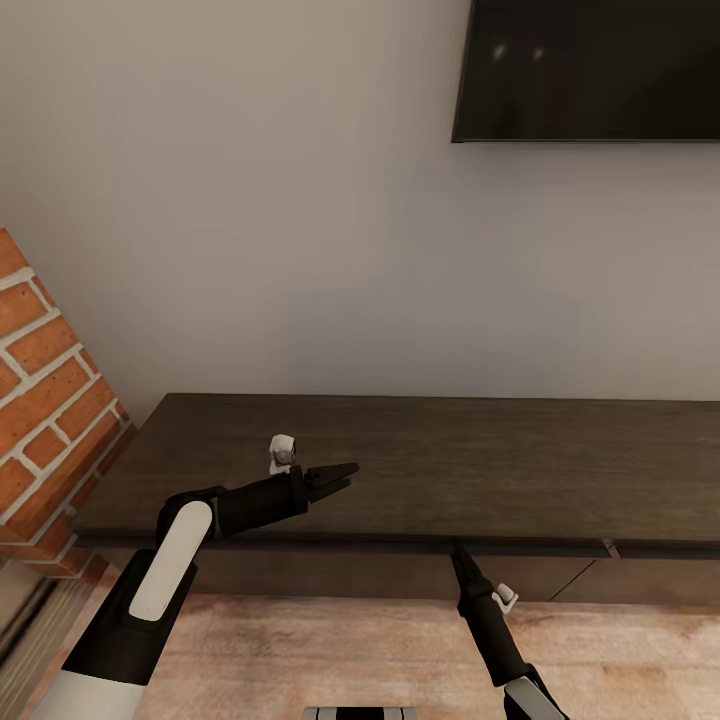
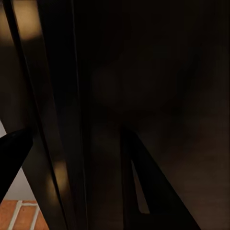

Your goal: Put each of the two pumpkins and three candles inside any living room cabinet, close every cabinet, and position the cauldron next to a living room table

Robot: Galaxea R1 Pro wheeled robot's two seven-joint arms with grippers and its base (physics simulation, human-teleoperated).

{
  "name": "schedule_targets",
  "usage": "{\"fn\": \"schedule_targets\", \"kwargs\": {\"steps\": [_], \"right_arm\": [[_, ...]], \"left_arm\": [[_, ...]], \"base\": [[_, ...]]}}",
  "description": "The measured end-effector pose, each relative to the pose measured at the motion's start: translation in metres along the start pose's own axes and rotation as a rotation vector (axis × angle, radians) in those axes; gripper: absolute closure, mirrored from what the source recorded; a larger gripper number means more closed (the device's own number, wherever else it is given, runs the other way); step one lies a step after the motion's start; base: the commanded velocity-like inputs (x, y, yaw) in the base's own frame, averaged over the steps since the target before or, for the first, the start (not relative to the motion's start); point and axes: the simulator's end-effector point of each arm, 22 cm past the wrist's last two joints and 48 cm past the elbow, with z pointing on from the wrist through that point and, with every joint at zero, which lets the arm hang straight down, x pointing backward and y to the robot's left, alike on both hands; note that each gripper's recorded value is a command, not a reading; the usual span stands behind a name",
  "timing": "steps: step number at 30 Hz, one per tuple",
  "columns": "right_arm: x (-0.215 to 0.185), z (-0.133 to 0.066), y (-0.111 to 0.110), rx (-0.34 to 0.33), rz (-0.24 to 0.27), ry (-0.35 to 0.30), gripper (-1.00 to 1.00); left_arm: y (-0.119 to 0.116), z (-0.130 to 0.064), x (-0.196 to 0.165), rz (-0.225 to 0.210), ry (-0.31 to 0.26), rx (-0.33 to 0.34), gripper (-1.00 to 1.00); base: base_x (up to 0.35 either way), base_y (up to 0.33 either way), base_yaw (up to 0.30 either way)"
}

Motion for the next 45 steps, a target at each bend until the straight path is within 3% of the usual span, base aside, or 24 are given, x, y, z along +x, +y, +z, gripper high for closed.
{"fn": "schedule_targets", "kwargs": {"steps": [9, 45], "right_arm": [[0.0, 0.0002, 0.005, -0.004, -0.002, 0.0, 1.0], [0.0, 0.0002, 0.0066, -0.011, -0.004, 0.002, 1.0]], "left_arm": [[-0.0088, -0.0007, -0.0018, 0.015, -0.002, 0.005, -1.0], [-0.0086, -0.0007, -0.0018, 0.015, -0.002, 0.005, -1.0]], "base": [[0.0, 0.0, 0.0], [0.0, 0.0, 0.0]]}}
